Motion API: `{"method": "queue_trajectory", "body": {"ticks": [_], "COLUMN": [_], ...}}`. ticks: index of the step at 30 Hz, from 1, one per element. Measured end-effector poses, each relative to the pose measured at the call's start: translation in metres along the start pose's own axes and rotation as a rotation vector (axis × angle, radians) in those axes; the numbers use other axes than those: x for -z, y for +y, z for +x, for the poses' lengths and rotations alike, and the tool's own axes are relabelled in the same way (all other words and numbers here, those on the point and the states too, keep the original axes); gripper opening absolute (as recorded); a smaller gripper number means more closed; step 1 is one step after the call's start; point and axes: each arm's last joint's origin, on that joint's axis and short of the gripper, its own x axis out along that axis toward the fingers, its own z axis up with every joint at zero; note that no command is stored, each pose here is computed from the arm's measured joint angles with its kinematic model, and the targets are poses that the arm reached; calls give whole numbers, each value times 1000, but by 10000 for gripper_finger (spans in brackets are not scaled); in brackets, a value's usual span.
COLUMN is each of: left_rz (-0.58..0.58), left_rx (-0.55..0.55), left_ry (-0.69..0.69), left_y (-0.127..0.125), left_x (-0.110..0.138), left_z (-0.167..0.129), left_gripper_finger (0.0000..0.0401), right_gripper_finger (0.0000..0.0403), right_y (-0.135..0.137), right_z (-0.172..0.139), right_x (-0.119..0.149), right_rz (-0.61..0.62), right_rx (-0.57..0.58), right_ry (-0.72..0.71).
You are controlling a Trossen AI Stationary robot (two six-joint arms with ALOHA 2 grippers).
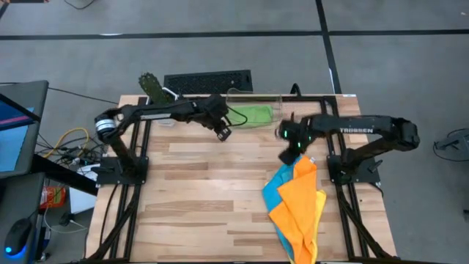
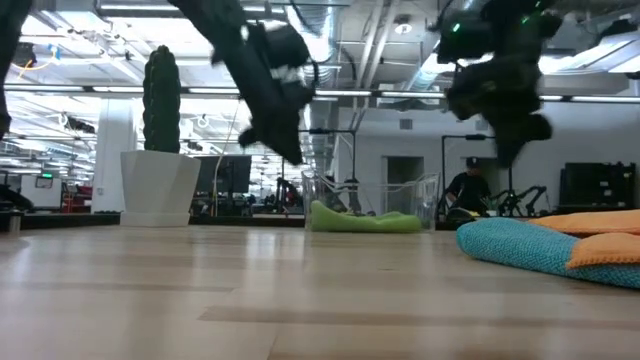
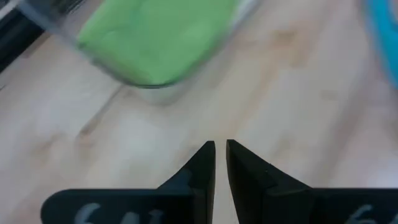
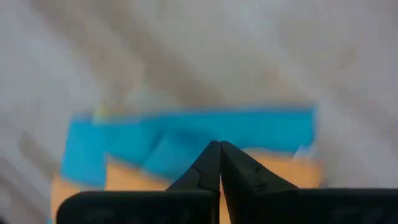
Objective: Fold microfiber towels
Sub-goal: Fold the orange towel
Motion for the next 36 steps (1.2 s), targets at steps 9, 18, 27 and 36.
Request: {"method": "queue_trajectory", "body": {"ticks": [9,18,27,36], "left_rz": [-29,-78,-101,-79], "left_rx": [138,282,370,369], "left_ry": [-171,-258,-322,-285], "left_y": [-48,-76,-79,-79], "left_x": [13,28,39,66], "left_z": [-95,-139,-176,-205], "left_gripper_finger": [34,110,161,162], "right_gripper_finger": [62,138,168,156], "right_y": [68,95,126,125], "right_z": [13,21,78,106], "right_x": [67,86,91,76], "right_rz": [-238,-182,-137,-91], "right_rx": [132,24,71,209], "right_ry": [-44,-100,-22,28]}}
